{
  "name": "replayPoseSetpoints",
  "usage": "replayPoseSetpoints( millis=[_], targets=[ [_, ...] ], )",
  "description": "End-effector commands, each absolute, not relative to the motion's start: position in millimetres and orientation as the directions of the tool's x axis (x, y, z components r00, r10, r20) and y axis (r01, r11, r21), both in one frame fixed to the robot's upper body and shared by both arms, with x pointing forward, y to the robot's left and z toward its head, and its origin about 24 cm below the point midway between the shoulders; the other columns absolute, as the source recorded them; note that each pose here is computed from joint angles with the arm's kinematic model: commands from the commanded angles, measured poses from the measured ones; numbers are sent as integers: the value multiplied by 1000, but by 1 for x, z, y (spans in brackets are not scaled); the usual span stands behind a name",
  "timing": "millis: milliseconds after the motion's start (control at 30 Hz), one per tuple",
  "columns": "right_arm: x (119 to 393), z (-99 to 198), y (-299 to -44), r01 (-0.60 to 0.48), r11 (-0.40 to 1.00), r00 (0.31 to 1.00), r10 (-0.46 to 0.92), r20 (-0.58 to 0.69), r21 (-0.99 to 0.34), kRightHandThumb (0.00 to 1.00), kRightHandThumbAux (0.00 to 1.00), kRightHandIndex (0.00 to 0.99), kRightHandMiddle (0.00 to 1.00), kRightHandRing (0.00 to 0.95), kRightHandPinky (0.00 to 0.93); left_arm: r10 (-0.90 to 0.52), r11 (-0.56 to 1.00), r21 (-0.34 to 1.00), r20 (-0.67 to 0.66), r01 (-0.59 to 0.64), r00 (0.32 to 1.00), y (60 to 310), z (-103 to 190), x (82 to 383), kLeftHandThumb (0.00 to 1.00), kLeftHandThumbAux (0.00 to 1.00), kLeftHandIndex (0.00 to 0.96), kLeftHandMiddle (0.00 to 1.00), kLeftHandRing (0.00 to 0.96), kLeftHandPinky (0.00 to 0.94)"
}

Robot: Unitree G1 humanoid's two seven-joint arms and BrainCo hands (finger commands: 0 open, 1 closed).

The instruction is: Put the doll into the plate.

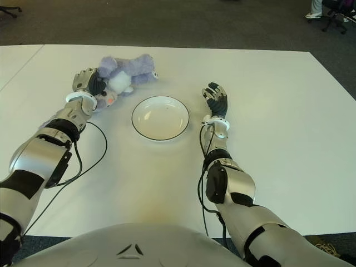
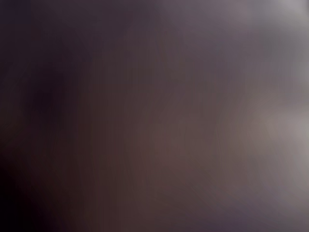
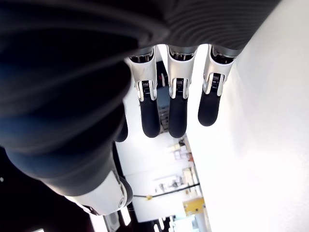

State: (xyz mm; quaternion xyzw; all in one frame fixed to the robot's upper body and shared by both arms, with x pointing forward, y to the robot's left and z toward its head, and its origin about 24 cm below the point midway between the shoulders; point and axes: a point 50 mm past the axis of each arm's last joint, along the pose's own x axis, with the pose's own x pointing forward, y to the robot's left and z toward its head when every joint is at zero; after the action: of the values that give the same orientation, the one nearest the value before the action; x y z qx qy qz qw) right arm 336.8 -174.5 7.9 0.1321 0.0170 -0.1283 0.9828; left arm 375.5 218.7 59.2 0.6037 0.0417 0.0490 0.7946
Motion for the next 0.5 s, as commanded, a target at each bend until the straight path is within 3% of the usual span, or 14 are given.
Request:
replayPoseSetpoints(
  millis=[33,333,500],
  targets=[
    [246,-97,-159,406,880,810,-222,-543,245,422,867,260,233,222,224,138,298,948,-163,116,977,228,9,343,751,695,441,831,825,808],
    [246,-98,-159,406,879,810,-218,-545,251,444,870,265,236,221,210,112,289,956,-80,44,991,246,29,348,749,696,441,836,822,764],
    [246,-98,-159,400,884,810,-217,-545,243,439,871,266,230,213,210,83,237,971,-3,-17,997,247,45,355,747,696,440,856,842,796]
  ],
)
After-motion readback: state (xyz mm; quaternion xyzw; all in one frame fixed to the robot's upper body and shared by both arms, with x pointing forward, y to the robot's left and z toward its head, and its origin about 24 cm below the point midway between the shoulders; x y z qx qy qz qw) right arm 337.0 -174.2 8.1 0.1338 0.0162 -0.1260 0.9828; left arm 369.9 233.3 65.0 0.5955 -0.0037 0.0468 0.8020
